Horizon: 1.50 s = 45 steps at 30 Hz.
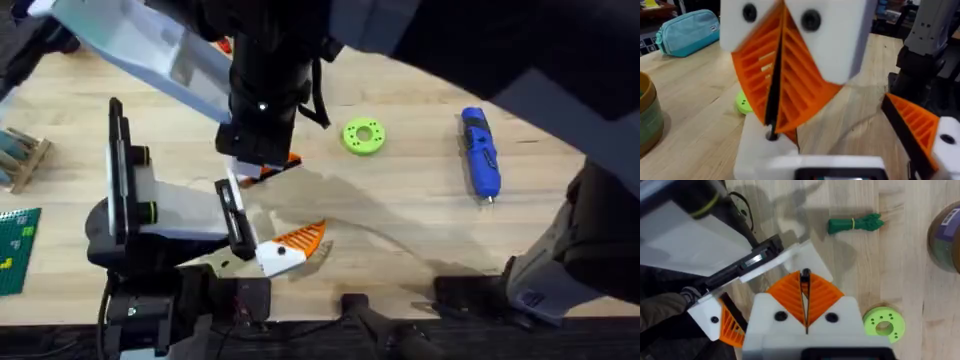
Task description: Pick up the gripper from the table and insert it into the empty holder that is missing its gripper. Then pick up a screw, insert it into the mounting hole, and use the screwdriver to tighten it. Finally, clean up the table by picking up the vegetable and placing it into the bucket.
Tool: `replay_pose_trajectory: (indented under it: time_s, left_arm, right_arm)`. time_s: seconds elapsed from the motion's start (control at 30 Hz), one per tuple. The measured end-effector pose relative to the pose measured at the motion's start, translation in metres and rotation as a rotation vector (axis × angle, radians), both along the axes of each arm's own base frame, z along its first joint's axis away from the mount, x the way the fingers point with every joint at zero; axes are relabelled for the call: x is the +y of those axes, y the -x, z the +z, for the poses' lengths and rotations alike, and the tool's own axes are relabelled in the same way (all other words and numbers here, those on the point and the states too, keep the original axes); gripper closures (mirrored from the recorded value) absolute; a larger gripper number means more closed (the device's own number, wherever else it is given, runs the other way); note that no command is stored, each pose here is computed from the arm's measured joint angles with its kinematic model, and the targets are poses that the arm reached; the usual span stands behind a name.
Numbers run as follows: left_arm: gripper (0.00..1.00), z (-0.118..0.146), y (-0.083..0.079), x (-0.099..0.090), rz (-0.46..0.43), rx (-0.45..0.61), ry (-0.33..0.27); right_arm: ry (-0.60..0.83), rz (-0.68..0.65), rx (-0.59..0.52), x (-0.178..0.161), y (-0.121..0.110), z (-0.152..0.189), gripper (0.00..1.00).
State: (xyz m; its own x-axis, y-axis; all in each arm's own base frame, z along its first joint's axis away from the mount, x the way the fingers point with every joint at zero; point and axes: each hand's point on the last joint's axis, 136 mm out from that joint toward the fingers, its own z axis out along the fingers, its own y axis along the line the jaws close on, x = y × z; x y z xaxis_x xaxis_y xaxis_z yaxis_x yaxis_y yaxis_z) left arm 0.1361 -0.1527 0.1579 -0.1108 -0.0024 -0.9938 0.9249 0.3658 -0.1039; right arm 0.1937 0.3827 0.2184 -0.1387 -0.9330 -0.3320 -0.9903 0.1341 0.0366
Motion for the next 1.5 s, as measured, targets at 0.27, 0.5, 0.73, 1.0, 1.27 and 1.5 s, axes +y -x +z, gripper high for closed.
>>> replay_pose_trajectory:
  time_s: [0.27, 0.5, 0.73, 1.0, 1.27, 1.5]
  left_arm:
    - [0.016, 0.0, 0.0, 0.0, 0.0, 0.004, 0.001]
    - [0.016, 0.0, 0.0, 0.0, 0.0, 0.024, 0.008]
    - [0.016, 0.0, 0.0, 0.0, -0.001, 0.024, 0.008]
    - [0.016, 0.0, 0.0, 0.0, -0.002, 0.022, 0.008]
    - [0.016, 0.0, 0.0, 0.0, -0.002, 0.012, 0.004]
    - [0.016, 0.0, 0.0, 0.0, -0.002, 0.012, 0.004]
  right_arm:
    - [0.017, 0.003, 0.009, 0.003, 0.0, -0.008, 0.996]
    - [0.022, 0.003, 0.009, 0.004, -0.001, -0.011, 0.996]
    - [0.022, 0.003, 0.009, 0.004, -0.001, -0.011, 0.996]
    - [0.026, 0.008, 0.008, 0.004, 0.0, -0.011, 0.378]
    - [0.032, 0.004, 0.003, 0.001, -0.003, -0.011, 0.168]
    - [0.032, 0.003, -0.001, 0.001, -0.004, -0.011, 0.165]
